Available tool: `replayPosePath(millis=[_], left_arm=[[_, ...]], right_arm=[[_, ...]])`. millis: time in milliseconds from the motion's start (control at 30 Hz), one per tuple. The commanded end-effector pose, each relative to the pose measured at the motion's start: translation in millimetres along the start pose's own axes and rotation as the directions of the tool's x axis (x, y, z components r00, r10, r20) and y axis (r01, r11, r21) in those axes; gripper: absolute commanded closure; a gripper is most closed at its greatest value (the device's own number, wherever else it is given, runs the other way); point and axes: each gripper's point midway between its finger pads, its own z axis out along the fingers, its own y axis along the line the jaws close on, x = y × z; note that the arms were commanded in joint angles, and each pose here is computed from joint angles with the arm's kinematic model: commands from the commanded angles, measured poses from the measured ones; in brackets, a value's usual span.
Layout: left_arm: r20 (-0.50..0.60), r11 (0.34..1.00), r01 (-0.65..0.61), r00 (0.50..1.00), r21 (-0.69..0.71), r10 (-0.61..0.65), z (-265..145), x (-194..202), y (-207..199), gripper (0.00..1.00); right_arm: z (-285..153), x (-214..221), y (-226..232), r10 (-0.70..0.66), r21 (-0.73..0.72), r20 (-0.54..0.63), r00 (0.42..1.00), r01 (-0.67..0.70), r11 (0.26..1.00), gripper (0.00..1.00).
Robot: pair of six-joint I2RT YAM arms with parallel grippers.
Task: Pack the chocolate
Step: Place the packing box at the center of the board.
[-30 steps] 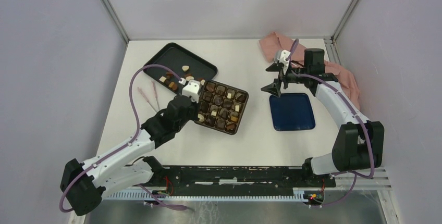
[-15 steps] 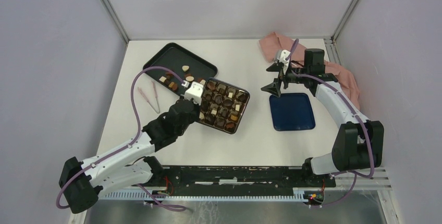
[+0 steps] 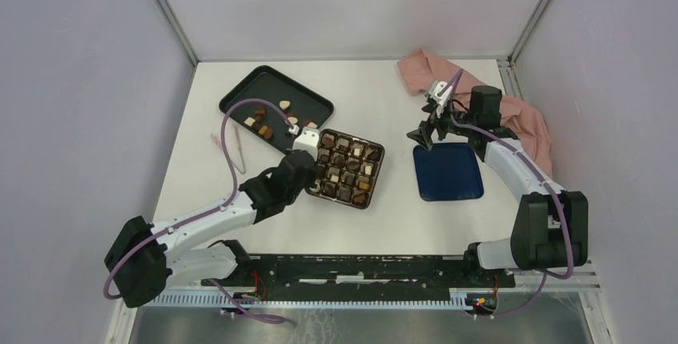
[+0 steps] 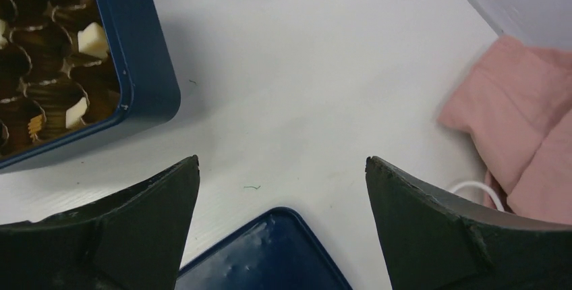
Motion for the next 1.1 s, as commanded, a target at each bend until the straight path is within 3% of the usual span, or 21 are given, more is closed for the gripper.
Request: replayPosePath(millis=[0, 100, 333, 600, 900, 1000, 1067], left_arm=[[0.019, 0.964, 0.261, 0.965, 0.056, -0.262, 8, -41, -32, 0.98], [-0.055, 0.944, 0.325, 0.945, 0.061, -0.322, 17, -34, -44, 0.98], [-0.220, 0.869, 0.494, 0.850, 0.016, -0.479, 41, -7, -56, 0.98], [-0.298, 0.863, 0.501, 0.816, -0.064, -0.496, 57, 12, -57, 0.97], [-0.307, 0.871, 0.489, 0.821, -0.055, -0.481, 41, 2, -53, 0.51], [-0.291, 0.871, 0.491, 0.836, 0.015, -0.466, 21, -14, -53, 0.32], [-0.273, 0.861, 0.497, 0.847, 0.108, -0.455, 5, -31, -60, 0.24]], right_arm=[[-12, -12, -36, 0.042, 0.127, 0.045, 0.998, -0.048, 0.991, 0.02], [-15, -6, -39, 0.137, 0.074, 0.027, 0.990, -0.139, 0.988, 0.02], [-19, -3, -41, 0.136, 0.129, 0.037, 0.990, -0.140, 0.982, 0.02], [-11, 7, -38, 0.176, 0.087, 0.020, 0.984, -0.177, 0.980, 0.02], [-10, 9, -37, 0.199, 0.086, 0.005, 0.980, -0.199, 0.976, 0.04], [-10, 13, -31, 0.207, 0.082, -0.028, 0.978, -0.204, 0.975, 0.06], [-7, 19, -19, 0.195, 0.068, -0.076, 0.978, -0.190, 0.979, 0.07]])
